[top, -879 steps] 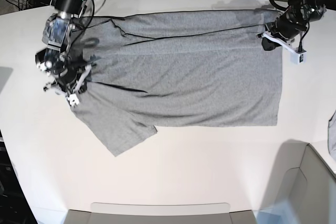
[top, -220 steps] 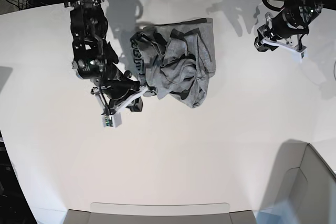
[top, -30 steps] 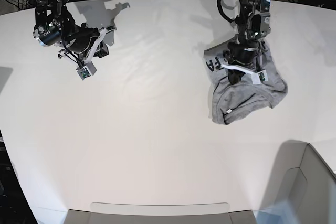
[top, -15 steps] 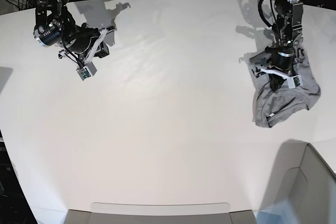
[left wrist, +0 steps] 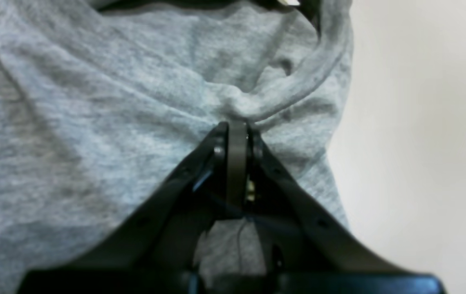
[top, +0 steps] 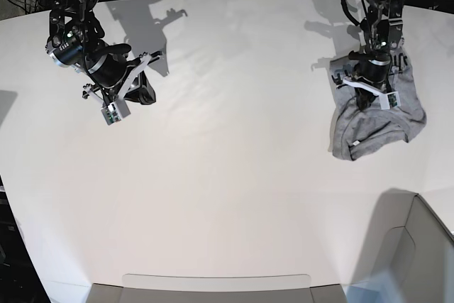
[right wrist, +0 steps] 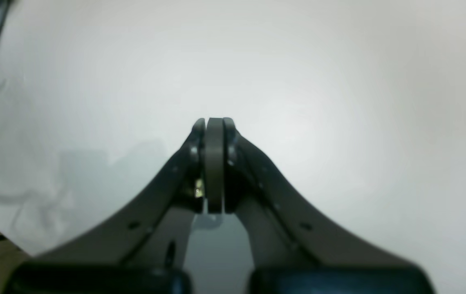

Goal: Fold the T-shirt properly

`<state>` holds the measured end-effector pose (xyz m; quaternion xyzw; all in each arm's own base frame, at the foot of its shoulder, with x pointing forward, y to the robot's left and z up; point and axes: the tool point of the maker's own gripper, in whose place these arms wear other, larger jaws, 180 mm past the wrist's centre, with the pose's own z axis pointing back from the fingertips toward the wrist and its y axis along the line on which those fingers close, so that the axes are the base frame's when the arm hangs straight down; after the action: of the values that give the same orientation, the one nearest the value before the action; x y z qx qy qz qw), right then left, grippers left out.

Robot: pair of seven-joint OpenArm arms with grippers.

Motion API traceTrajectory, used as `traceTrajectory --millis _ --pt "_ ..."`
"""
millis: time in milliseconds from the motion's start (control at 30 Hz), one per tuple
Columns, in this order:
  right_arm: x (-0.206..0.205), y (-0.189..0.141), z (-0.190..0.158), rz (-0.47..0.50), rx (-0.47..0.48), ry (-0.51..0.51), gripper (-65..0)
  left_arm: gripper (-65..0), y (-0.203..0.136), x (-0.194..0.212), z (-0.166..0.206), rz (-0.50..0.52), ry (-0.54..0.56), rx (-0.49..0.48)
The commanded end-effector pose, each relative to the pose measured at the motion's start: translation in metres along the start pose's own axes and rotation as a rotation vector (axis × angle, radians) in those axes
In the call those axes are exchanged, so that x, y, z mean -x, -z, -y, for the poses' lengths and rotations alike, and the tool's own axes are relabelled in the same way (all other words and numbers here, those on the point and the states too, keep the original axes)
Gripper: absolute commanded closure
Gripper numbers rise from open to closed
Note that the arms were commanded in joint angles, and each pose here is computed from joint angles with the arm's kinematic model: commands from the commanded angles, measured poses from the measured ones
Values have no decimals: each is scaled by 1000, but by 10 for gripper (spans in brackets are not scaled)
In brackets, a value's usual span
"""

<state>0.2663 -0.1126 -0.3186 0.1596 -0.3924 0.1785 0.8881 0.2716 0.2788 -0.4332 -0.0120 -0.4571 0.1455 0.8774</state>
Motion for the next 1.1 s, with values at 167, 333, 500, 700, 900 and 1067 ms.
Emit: traceTrajectory --millis 167,333,500,700,900,1067 --pt "-35 -14 -7 191 -6 -28 0 0 -32 -71 -27 263 -103 -82" --pt "-33 -26 -19 286 -25 0 0 0 -88 -111 -40 438 -141 -143" --pt "-7 -34 -29 281 -37 58 0 0 -128 -108 -45 460 -127 -182" --pt "29 -47 -43 255 -47 138 0 0 -145 -72 -57 365 -111 -222" --pt "59 -67 -62 286 -26 283 0 0 -163 -37 -67 257 -82 -253" --pt "85 -86 -80 284 13 413 0 0 -182 -9 -77 175 -70 -287"
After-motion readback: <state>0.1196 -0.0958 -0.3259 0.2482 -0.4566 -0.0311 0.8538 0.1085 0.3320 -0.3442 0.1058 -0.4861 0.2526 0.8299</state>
